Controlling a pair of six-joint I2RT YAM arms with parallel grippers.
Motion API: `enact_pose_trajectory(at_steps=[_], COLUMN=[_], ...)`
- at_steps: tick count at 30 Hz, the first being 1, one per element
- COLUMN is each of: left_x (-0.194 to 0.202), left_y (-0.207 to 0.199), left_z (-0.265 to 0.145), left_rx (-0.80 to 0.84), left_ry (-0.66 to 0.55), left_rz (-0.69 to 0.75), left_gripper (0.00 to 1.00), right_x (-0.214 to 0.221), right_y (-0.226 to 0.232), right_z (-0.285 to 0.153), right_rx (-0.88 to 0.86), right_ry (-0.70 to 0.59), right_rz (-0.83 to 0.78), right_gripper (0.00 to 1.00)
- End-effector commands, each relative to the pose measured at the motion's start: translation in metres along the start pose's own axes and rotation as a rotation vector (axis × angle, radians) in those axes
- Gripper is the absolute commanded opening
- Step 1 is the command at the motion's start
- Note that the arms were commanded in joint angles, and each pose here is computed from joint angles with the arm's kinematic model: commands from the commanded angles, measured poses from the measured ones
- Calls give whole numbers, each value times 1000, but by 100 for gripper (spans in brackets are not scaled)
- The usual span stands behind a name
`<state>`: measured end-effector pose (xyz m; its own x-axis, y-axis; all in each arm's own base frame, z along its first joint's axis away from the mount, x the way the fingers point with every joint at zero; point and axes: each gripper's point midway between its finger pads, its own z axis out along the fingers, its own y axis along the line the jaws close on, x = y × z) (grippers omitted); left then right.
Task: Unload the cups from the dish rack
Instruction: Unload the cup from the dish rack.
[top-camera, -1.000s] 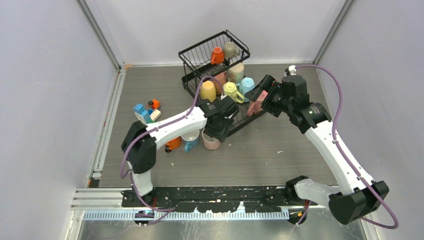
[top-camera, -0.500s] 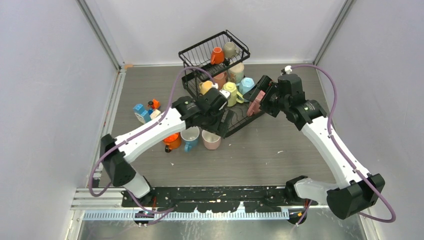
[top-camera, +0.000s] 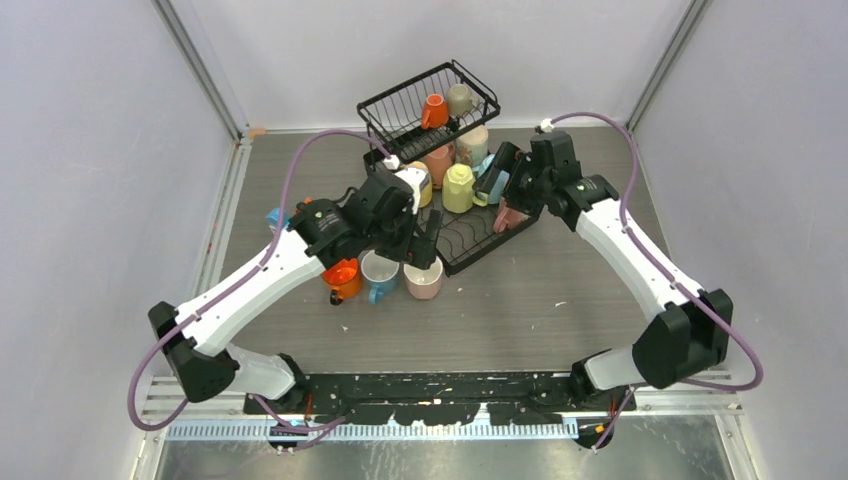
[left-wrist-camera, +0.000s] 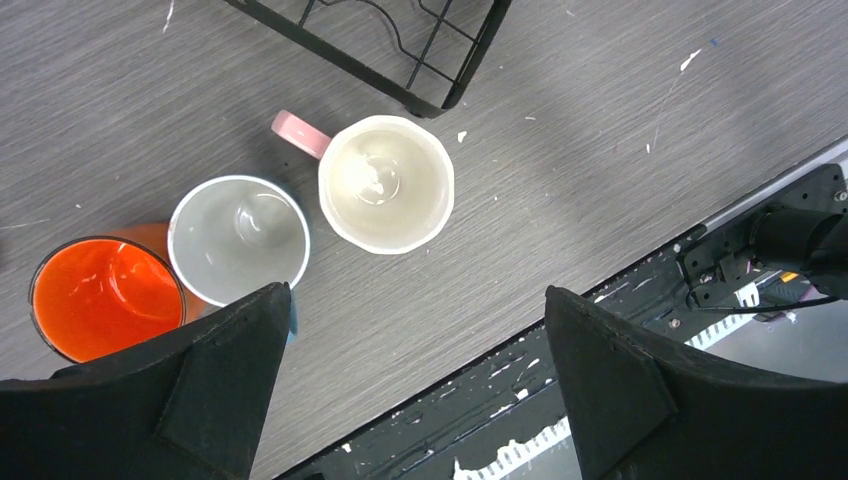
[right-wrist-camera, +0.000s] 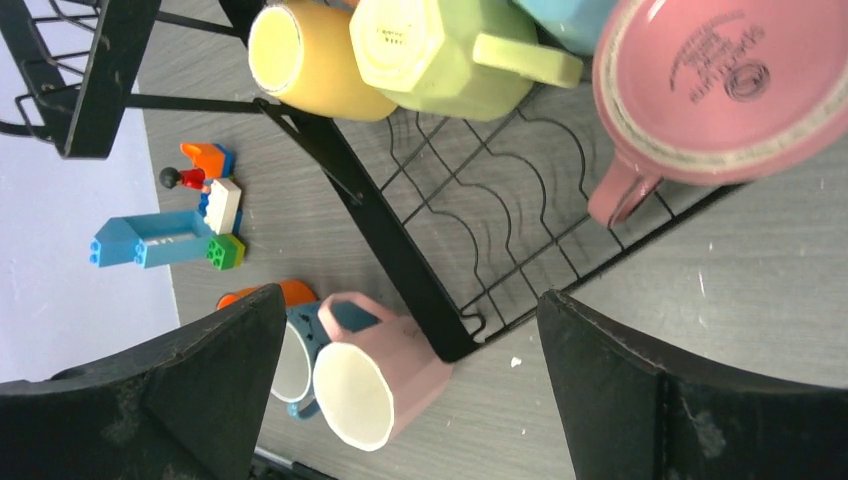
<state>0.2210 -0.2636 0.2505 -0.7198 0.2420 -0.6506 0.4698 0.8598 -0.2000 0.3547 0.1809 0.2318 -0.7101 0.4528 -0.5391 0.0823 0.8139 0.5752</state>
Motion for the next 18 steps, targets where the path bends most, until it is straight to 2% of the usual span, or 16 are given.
enact_pose_trajectory(at_steps=[1, 9, 18], left_x=[-12, -7, -1], left_y=[2, 7, 15], left_z=[-22, -46, -63], left_rx=[33, 53, 41], left_ry=[-84, -125, -146], left_rz=[-3, -18, -34], left_gripper=[100, 100, 100], right_x=[-32, -48, -56], right_y=[29, 28, 26], right_z=[14, 67, 103], right_rx=[-94, -92, -102], right_ry=[-93, -115, -137], right_rz=[-121, -269, -421], right_gripper=[100, 100, 100])
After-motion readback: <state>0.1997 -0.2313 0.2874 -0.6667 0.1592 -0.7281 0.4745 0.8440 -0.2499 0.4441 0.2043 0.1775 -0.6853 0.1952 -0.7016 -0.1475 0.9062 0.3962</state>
